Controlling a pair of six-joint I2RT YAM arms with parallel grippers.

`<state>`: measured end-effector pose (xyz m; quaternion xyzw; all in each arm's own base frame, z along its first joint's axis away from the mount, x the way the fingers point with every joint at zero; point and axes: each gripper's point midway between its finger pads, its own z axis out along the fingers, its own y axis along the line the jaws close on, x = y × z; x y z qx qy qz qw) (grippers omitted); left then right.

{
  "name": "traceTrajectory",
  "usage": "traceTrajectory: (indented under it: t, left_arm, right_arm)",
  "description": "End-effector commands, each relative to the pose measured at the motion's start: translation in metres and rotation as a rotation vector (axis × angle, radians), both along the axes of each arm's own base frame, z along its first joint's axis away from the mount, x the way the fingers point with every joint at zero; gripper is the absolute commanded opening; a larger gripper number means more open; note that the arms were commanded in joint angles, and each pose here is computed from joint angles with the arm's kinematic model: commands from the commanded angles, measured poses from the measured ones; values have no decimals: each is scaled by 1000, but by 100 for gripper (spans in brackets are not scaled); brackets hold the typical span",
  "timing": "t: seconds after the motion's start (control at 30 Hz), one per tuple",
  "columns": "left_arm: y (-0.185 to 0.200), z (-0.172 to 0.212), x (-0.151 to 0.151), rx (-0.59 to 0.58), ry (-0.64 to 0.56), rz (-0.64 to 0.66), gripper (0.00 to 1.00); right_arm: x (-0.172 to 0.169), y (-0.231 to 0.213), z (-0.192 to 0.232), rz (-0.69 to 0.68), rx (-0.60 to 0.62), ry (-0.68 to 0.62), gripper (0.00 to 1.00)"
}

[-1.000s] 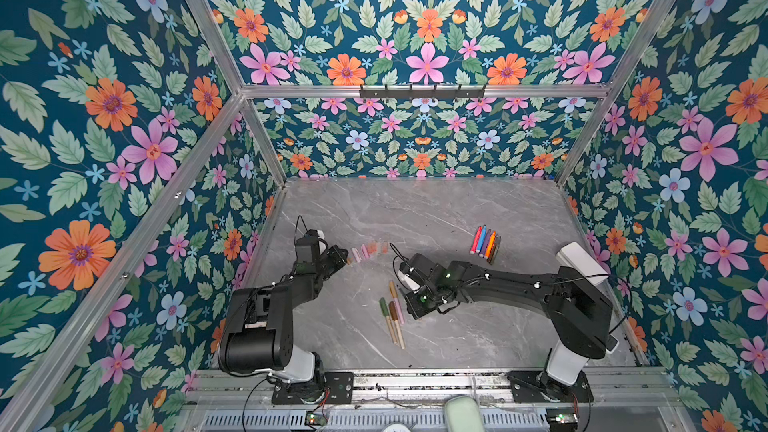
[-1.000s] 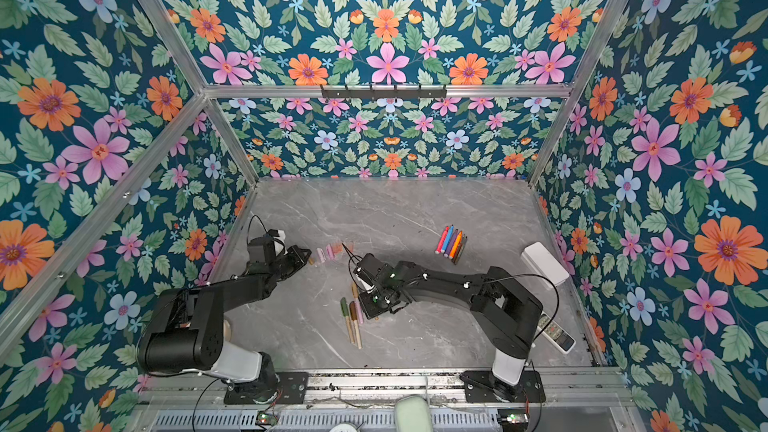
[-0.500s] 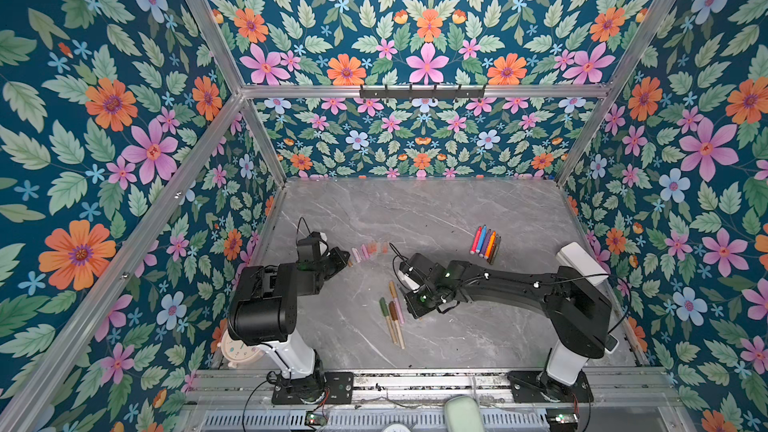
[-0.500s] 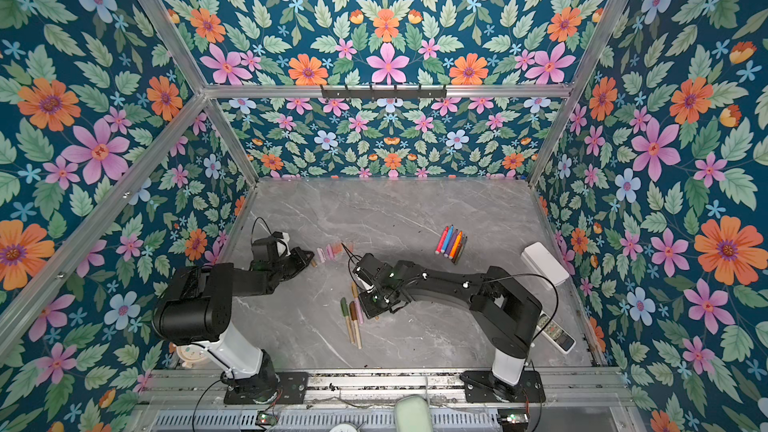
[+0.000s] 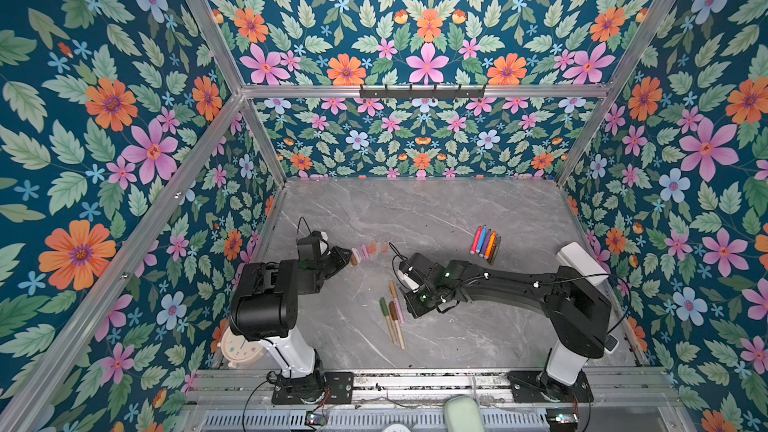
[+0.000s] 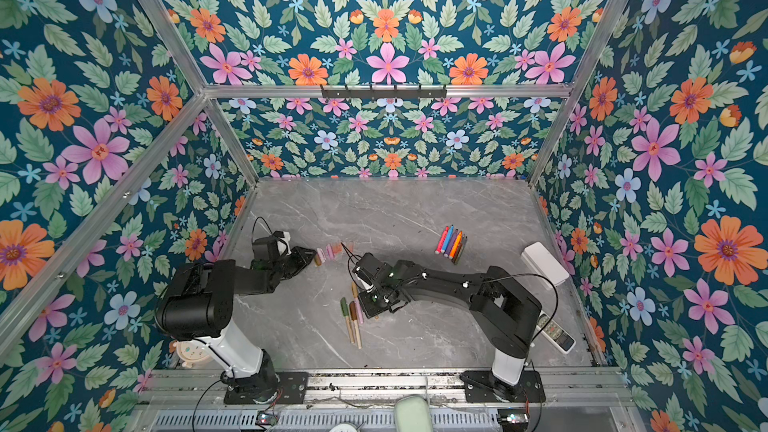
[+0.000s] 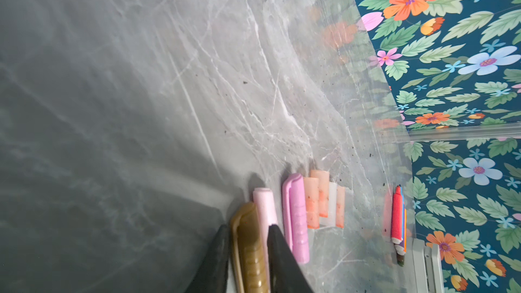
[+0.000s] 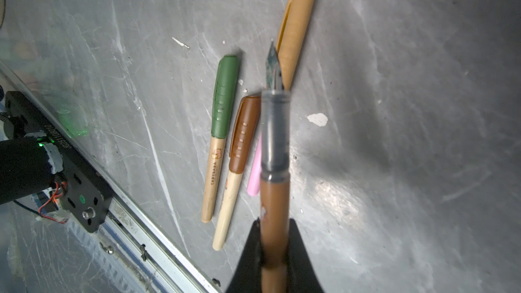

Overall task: Open the pen caps
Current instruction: 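Lower the left gripper and release the tan cap beside the other caps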

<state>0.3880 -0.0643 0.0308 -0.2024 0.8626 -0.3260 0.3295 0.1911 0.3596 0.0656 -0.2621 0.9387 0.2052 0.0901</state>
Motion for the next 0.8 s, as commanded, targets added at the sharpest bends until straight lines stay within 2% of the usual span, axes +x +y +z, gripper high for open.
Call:
traceTrajectory:
  t: [0.0, 0.77]
  left_arm:
    - [-2, 0, 0, -18, 3, -5, 28]
    - [-16, 5, 9, -98, -20, -18, 28]
  right_arm:
    - [-1, -2, -1, 4, -18, 0, 0]
    - [1, -3, 2, 15, -29, -11, 0]
